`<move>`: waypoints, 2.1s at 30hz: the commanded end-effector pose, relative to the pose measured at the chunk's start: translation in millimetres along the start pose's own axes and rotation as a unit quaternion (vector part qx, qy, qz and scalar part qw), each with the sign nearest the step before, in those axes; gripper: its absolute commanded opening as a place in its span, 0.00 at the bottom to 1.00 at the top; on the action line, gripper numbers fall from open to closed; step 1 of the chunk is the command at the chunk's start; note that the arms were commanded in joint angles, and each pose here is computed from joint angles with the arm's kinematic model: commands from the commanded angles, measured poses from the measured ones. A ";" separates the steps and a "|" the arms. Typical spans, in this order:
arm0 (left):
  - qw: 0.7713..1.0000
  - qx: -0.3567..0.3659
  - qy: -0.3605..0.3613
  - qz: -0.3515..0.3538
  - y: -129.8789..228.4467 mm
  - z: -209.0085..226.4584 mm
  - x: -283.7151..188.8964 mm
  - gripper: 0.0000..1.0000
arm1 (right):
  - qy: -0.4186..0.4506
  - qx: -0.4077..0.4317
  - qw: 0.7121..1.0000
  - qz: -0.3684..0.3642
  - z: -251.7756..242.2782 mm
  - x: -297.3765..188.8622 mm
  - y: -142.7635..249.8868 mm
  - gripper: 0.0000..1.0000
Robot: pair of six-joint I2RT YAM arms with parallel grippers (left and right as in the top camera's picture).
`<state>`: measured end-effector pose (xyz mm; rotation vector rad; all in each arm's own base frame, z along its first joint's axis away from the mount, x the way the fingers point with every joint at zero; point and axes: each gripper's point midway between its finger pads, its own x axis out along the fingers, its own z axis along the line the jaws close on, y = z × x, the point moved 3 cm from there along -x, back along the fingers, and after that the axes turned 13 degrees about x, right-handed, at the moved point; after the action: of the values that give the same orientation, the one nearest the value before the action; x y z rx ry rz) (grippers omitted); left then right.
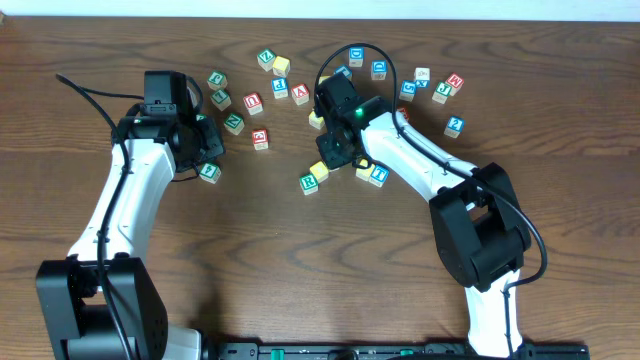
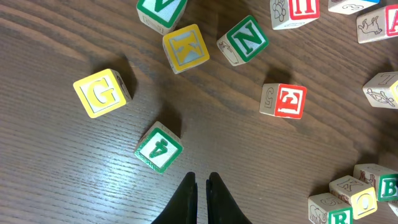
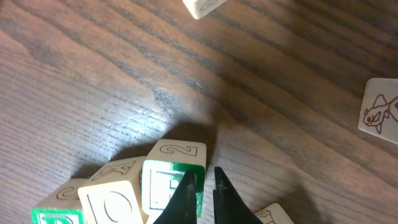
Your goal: Spell out ROBOT
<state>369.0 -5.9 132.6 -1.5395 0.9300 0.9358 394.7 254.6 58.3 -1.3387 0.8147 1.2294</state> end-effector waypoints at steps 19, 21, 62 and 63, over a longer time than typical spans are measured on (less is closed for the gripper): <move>1.000 0.018 -0.001 -0.013 -6.1 -7.2 4.6 0.08 | -0.088 -0.058 0.994 -0.002 32.2 -56.0 -2.7 0.25; 1.000 0.005 -0.015 -0.018 -8.1 -1.7 4.4 0.08 | -0.103 -0.057 0.993 0.012 42.3 -54.8 4.9 0.25; 0.996 -0.062 -0.061 -0.030 -13.7 47.3 -0.7 0.08 | -0.040 -0.075 0.993 0.080 72.2 12.1 53.3 0.11; 0.996 -0.062 -0.061 -0.030 -13.8 47.2 -0.8 0.08 | -0.040 -0.075 0.993 0.078 72.6 12.0 52.5 0.11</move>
<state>377.0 40.8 136.6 -1.5929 0.7493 1.0265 327.7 318.7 41.1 -1.3588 0.7902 1.5111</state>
